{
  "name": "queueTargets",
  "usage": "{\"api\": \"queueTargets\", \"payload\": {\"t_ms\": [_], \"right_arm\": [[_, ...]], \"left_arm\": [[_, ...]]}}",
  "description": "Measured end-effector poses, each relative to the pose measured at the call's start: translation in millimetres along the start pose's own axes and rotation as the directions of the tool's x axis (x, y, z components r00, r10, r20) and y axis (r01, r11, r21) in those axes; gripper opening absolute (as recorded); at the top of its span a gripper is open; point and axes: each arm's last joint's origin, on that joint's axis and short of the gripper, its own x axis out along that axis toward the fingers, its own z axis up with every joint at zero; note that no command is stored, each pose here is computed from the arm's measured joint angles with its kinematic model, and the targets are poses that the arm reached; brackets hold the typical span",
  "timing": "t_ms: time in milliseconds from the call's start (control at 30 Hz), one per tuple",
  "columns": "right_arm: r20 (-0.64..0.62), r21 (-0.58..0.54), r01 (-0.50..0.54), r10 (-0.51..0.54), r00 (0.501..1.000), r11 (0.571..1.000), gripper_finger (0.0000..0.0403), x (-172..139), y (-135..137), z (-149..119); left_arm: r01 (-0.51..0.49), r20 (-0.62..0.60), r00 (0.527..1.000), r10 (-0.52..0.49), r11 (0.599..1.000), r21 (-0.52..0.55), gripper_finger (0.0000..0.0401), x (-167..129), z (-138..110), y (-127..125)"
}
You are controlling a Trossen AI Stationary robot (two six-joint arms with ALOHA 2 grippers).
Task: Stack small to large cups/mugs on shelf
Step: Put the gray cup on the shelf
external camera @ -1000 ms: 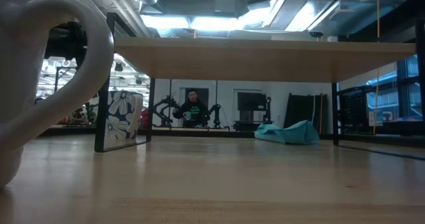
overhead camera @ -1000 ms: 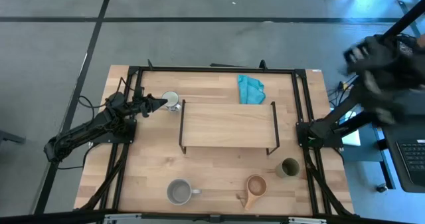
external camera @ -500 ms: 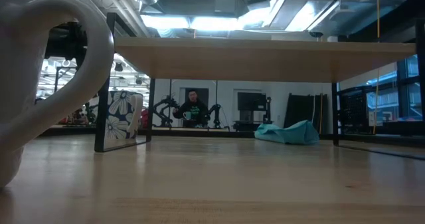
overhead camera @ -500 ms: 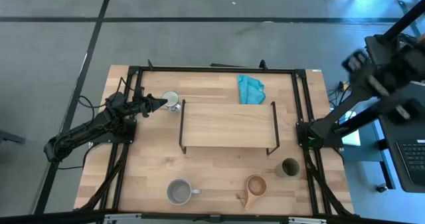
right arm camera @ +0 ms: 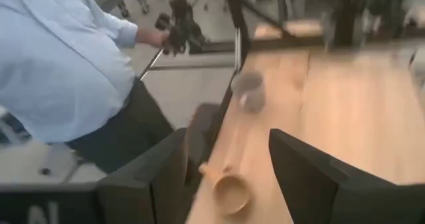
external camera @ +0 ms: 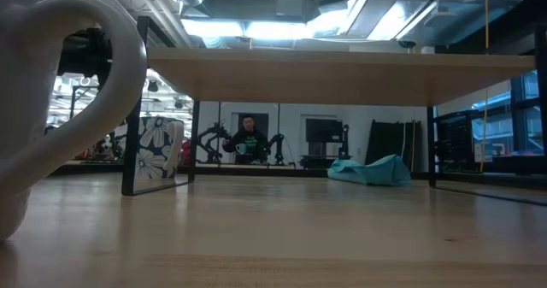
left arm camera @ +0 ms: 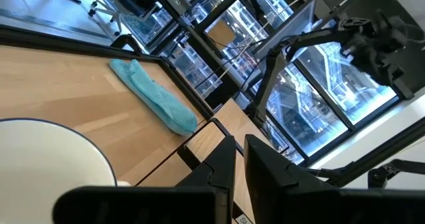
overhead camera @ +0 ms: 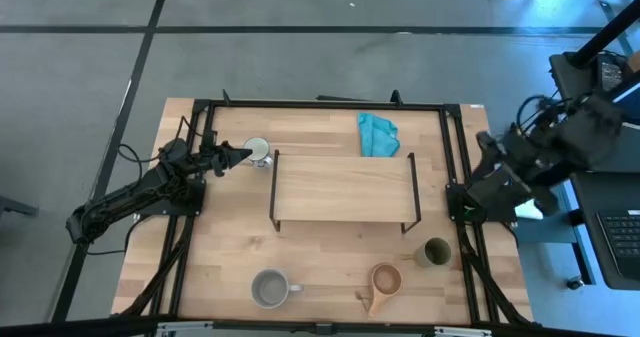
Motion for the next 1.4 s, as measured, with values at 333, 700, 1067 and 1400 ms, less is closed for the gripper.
{"api": "queueTargets", "payload": {"t_ms": [333, 700, 1067, 1400], "right_arm": [[-0.403, 0.461, 0.2, 0.004, 0.915, 0.865, 0.0213, 31.0, -20.3, -65.8], [-0.458, 0.639, 0.307, 0.028, 0.889, 0.705, 0.0213, 51.7, -40.7, -117.2], [-0.387, 0.663, 0.252, 0.034, 0.922, 0.705, 0.0213, 93.3, -43.2, -138.2], [-0.279, 0.703, 0.135, 0.097, 0.956, 0.698, 0.0213, 104.1, -38.0, -132.8]], "left_arm": [[0.0, 0.0, 1.0, 0.0, 1.0, 0.0, 0.0027, 0.0, 0.0, 0.0], [0.001, -0.001, 1.0, -0.001, 1.0, 0.0, 0.0027, 0.0, 0.1, -0.1], [0.005, -0.005, 1.0, -0.005, 1.0, 0.0, 0.0027, 0.0, -0.1, -0.2], [0.005, -0.006, 1.0, -0.005, 1.0, 0.0, 0.0027, 0.0, -0.2, -0.1]]}}
